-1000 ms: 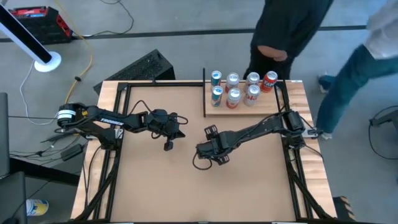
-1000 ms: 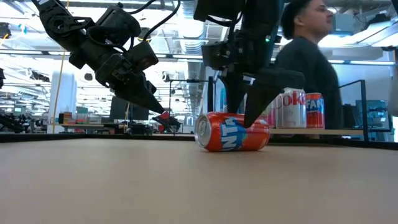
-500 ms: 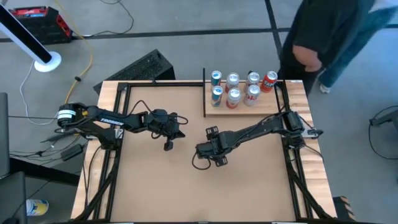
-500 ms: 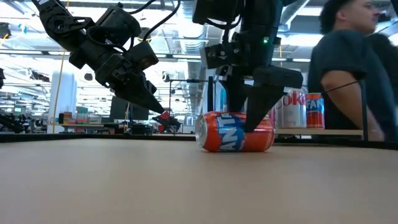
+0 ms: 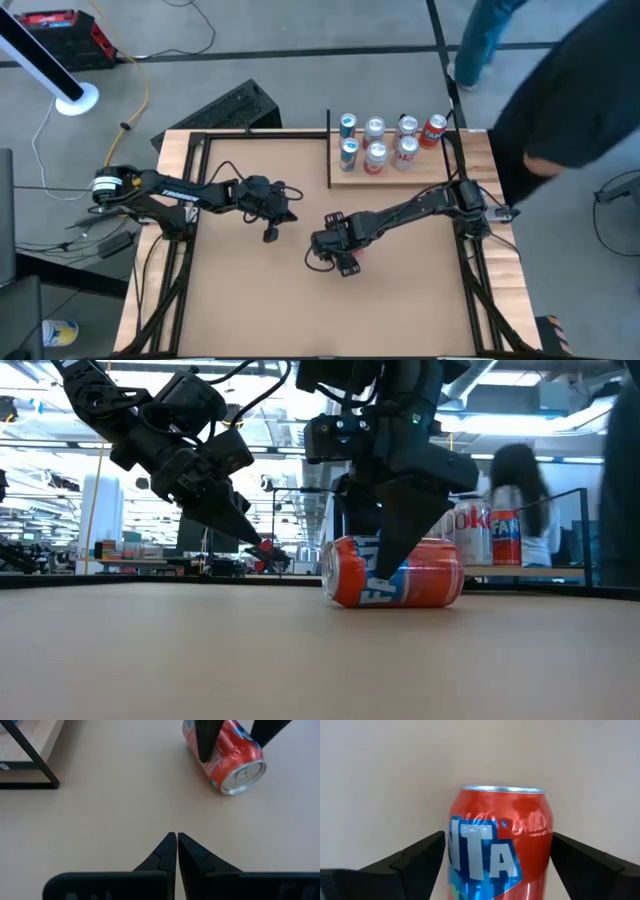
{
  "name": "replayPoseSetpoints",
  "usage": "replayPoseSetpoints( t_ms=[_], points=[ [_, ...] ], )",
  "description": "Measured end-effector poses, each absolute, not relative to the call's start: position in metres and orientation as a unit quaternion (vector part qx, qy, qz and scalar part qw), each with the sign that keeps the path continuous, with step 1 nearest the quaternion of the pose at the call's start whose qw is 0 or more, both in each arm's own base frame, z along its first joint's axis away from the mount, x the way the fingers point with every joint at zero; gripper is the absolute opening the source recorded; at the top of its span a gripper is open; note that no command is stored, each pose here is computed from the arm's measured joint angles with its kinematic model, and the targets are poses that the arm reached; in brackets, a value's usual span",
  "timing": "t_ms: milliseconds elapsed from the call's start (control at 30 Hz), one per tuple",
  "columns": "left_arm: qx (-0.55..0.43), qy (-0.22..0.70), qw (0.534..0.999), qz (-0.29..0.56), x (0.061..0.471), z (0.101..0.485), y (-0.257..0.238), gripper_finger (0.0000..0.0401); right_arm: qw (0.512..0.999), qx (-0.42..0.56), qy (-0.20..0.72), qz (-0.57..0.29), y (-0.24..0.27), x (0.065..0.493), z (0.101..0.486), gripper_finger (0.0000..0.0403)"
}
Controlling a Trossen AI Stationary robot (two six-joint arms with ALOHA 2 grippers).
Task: Place canned beverage on shelf
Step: Put the orange soda can on the shelf aligned with the orange soda can
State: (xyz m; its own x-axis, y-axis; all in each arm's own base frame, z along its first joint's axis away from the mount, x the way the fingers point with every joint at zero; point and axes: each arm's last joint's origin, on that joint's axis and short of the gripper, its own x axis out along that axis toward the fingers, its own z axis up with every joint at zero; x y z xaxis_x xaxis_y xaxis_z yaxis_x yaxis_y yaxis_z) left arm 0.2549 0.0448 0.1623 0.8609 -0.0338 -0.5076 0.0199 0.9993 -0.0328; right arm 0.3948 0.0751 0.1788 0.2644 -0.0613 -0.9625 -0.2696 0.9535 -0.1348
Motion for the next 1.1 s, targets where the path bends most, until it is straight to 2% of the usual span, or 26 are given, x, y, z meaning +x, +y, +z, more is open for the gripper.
replayPoseSetpoints(
  t_ms=[267,567,833,1000,1100],
  points=[
    [-0.014,0.271,0.962,-0.015,0.254,0.161,0.045,0.0,0.786,-0.129,0.6,0.08,0.08,0.393,0.178,0.0341],
    [-0.013,0.27,0.963,-0.014,0.254,0.161,0.045,0.0,0.797,-0.099,0.592,0.068,0.08,0.388,0.164,0.0334],
    [-0.016,0.266,0.963,-0.039,0.254,0.162,0.043,0.0,0.831,-0.075,0.544,0.084,0.09,0.373,0.205,0.0316],
    [-0.017,0.266,0.963,-0.043,0.254,0.162,0.043,0.0,0.851,-0.054,0.516,0.073,0.093,0.341,0.224,0.0315],
    [-0.017,0.263,0.964,-0.045,0.255,0.162,0.043,0.0,0.88,-0.038,0.471,0.046,0.093,0.316,0.235,0.0314]
  ],
)
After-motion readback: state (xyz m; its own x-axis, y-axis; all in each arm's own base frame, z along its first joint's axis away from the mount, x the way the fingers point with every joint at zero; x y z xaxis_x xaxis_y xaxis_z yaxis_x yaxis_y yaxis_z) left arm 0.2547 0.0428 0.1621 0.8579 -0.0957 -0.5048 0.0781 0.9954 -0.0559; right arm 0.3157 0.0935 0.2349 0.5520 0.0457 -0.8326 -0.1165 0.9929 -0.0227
